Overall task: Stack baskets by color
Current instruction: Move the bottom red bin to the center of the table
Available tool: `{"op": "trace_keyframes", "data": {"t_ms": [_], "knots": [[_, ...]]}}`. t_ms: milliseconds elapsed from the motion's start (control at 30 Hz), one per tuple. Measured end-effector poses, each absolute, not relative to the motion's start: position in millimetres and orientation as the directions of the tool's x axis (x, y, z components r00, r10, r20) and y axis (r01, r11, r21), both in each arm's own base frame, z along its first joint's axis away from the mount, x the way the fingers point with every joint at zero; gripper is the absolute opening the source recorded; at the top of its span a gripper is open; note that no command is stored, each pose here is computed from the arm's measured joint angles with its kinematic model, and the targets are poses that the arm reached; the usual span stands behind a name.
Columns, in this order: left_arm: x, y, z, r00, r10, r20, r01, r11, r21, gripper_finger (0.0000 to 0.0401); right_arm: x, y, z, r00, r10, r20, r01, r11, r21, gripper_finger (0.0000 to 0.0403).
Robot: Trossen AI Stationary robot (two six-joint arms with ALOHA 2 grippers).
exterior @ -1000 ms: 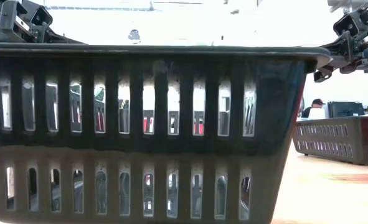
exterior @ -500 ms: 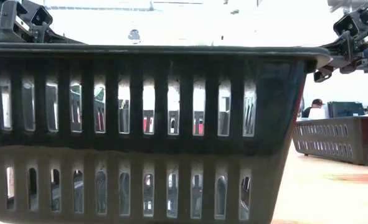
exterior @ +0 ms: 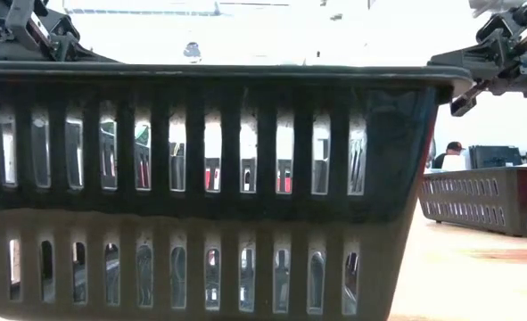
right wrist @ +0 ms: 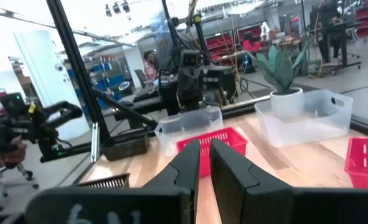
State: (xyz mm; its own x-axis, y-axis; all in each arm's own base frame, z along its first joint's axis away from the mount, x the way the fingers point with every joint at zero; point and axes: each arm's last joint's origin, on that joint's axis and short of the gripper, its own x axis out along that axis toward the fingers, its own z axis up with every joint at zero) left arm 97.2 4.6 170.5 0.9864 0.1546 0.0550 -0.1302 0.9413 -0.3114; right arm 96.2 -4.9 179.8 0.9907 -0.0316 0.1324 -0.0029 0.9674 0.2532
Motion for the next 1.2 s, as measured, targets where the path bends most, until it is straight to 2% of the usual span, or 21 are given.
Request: {"op": "trace_keyframes", "data": {"t_ms": [400,533,600,667,733,867,1033,1133,1200], "knots": [[97,5,171,0.982,0.181,0.06,-0.143,0.908,-0.393,0.0,96,-6,182,0.987,-0.067,0.146,0.028,0.966,0.257,0.0063],[96,9,175,0.951,0.293,0.098,-0.227,0.879,-0.42,0.0,94,-7,191,0.967,-0.096,0.235,0.032,0.965,0.262,0.0063],[95,8,178,0.95,0.29,0.118,-0.22,0.886,-0.409,0.0005,91,-7,200,0.95,-0.095,0.297,0.016,0.966,0.259,0.0064],[95,8,184,0.95,0.288,0.122,-0.22,0.891,-0.398,0.002,86,-7,216,0.934,-0.106,0.341,0.015,0.965,0.26,0.0066],[92,8,198,0.942,0.279,0.185,-0.188,0.899,-0.396,0.0046,79,-7,235,0.919,-0.116,0.377,0.015,0.965,0.261,0.0075],[83,5,234,0.938,0.171,0.302,-0.052,0.929,-0.367,0.0114,63,-6,280,0.904,-0.118,0.411,0.013,0.968,0.25,0.0114],[74,4,277,0.953,0.14,0.268,-0.011,0.901,-0.433,0.0179,49,-5,329,0.959,-0.135,0.25,0.057,0.953,0.297,0.0172],[73,3,301,0.981,0.1,0.166,-0.01,0.881,-0.474,0.0189,50,-6,354,0.986,-0.149,0.072,0.107,0.908,0.405,0.0186],[73,1,319,0.994,0.045,0.096,0.01,0.861,-0.509,0.0189,53,-5,366,0.985,-0.13,-0.109,0.168,0.851,0.498,0.0187]]}}
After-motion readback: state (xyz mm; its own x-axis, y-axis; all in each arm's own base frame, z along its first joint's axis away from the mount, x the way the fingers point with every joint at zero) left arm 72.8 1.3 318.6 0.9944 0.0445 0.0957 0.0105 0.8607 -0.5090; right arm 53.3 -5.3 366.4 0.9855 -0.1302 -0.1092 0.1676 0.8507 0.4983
